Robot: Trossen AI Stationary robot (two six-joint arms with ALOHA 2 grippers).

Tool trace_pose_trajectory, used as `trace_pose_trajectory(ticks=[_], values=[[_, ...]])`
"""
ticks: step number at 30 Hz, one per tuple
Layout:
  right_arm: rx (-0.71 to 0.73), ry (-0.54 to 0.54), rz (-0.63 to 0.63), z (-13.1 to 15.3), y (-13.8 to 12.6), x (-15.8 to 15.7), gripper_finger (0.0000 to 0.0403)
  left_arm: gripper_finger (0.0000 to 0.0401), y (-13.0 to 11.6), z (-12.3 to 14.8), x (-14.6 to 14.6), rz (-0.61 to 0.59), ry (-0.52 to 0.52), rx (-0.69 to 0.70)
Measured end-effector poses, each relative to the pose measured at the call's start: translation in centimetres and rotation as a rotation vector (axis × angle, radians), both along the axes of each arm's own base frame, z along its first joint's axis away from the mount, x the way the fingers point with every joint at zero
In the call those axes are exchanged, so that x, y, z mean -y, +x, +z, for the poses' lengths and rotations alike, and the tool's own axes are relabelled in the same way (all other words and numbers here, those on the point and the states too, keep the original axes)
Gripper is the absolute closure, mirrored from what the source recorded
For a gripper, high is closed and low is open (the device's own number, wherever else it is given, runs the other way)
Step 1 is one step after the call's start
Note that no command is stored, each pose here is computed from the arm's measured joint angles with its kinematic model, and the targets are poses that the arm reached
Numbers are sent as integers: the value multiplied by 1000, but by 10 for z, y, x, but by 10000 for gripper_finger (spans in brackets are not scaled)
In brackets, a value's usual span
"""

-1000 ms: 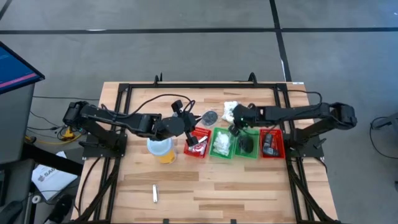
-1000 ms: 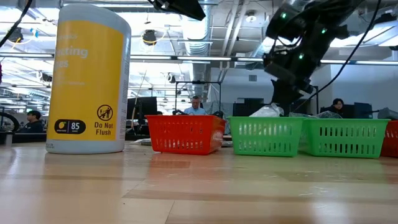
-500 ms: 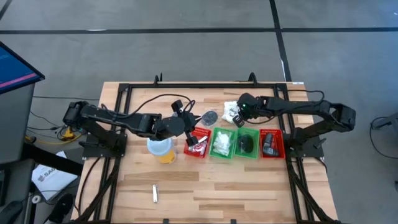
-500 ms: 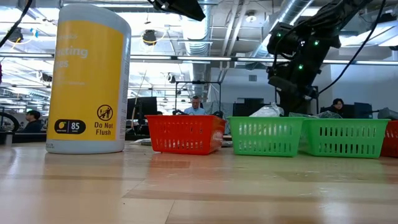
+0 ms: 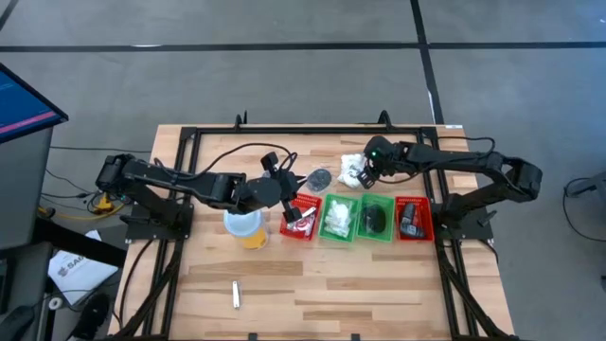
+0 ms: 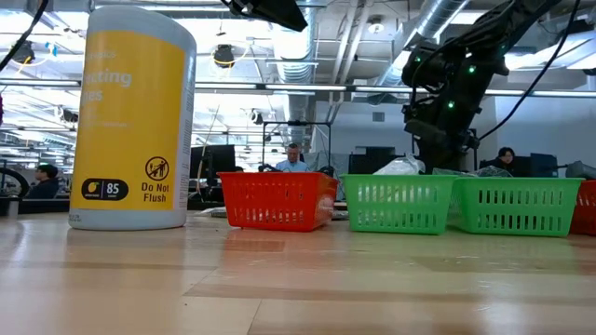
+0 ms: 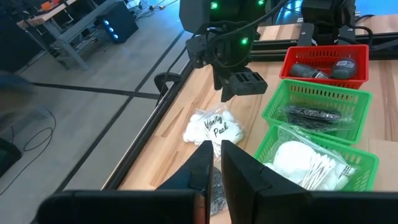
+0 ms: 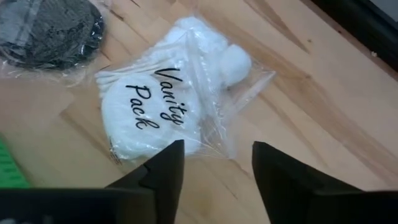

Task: Pick & Place Travel size toiletries
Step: Put the white cotton pack into the left green bin

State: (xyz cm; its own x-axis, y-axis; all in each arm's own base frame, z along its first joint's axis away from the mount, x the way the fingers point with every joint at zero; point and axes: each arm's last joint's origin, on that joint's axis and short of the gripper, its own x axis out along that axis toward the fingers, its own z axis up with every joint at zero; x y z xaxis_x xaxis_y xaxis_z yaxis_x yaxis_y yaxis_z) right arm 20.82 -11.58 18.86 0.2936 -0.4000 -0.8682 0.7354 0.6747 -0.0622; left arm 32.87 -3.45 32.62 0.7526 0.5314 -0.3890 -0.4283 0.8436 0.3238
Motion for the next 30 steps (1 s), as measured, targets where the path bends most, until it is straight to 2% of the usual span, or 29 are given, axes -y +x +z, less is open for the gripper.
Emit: trace_pose_trajectory(ticks=[4, 9, 14, 22, 30], values=[[11, -4, -22, 0, -2, 5, 203, 376, 0, 0, 0, 0, 0, 0], [24, 7, -48, 0, -6, 12, 196, 376, 0, 0, 0, 0, 0, 0], [64, 76, -47, -14, -14, 16, 202, 376, 0, 0, 0, 0, -1, 0], [89, 82, -56, -15, -18, 23, 221, 376, 0, 0, 0, 0, -1, 1], [30, 145, -41, -43, -12, 26, 233, 376, 0, 0, 0, 1, -2, 1]])
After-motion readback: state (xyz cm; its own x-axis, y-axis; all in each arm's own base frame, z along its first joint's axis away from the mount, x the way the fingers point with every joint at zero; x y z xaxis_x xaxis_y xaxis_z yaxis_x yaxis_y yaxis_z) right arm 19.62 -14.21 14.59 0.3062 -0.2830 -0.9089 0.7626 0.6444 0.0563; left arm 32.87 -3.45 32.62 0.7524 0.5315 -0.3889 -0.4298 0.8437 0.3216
